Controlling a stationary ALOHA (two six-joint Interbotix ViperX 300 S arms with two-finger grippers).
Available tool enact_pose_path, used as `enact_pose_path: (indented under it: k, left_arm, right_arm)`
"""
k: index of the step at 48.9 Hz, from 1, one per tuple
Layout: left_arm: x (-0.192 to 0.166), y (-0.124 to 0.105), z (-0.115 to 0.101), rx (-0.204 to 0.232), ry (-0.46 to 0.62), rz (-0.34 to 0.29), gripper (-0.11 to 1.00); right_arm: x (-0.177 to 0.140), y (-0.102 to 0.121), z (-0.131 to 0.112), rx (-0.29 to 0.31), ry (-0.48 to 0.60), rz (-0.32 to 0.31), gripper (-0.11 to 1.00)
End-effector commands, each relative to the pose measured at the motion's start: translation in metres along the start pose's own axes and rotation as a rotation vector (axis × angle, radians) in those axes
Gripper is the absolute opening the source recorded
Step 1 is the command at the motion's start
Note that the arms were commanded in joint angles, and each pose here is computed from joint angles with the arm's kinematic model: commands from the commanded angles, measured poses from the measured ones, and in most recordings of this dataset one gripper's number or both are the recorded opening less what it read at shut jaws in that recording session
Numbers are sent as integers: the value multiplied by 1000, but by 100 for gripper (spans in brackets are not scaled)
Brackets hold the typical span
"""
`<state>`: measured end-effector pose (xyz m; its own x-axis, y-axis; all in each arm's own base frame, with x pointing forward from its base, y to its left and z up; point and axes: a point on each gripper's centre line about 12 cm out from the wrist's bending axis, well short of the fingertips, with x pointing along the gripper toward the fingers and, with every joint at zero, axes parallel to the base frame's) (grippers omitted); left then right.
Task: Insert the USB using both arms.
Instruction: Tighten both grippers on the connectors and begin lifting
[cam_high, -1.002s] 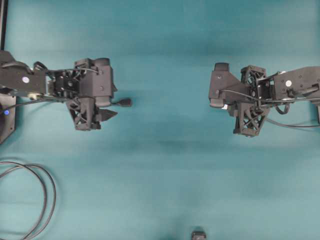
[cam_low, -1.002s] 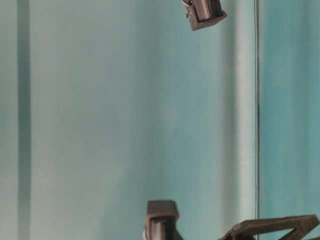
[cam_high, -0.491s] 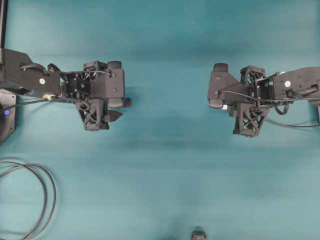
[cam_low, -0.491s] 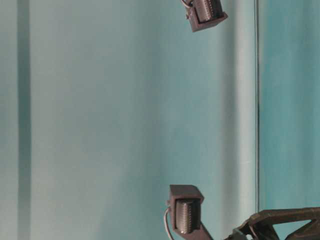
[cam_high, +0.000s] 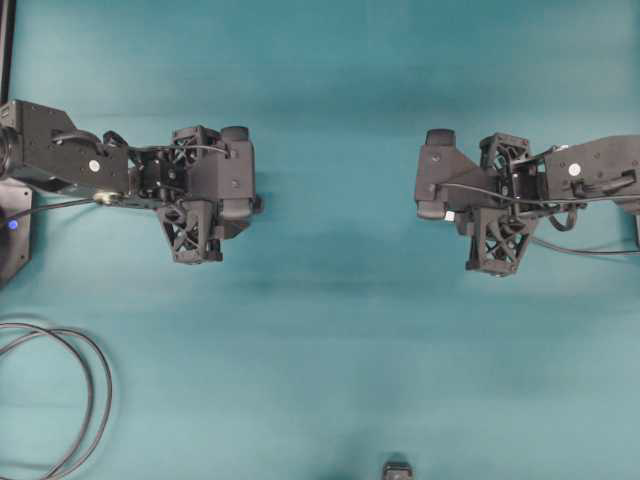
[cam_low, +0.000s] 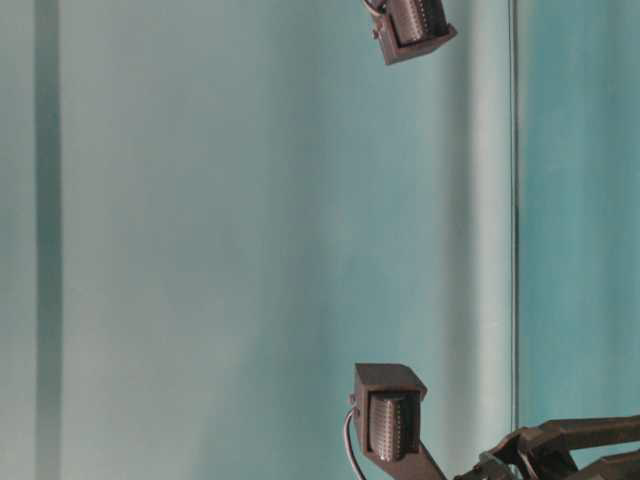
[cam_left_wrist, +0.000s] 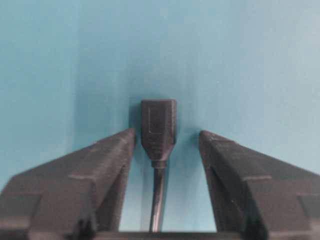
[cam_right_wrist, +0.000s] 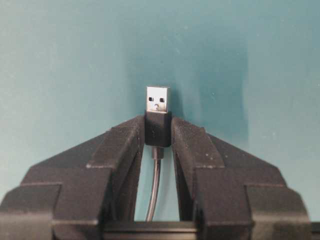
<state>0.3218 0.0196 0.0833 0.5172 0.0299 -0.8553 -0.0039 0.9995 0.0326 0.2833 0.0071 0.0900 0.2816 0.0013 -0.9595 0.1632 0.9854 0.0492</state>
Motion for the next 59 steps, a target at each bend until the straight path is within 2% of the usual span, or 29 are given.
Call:
enact_pose_path:
  k: [1,10,18,29,44,52,59]
  left_arm:
    - [0,3,6,15,-24,7,54]
    - [3,2,5,15,-12,5,53]
    - [2,4,15,13,-30,7,52]
    - [1,4,21,21,-35,7,43]
    - [2,2,5,39,48,-2,34]
    - [3,2,1,41,55,-3,27]
    - [2,2,1,44,54,-2,27]
  right_arm:
    - [-5,8,5,-19,-22,13,21]
    - [-11,8,6,-25,-43,15,21]
    - [-17,7,8,-39,-55,9,21]
    - [-17,7,7,-42,-45,5,21]
    - [-19,8,11,-45,-55,7,21]
    - [-22,8,14,-51,-68,6,21]
    - [-27,7,16,-68,-89,0,21]
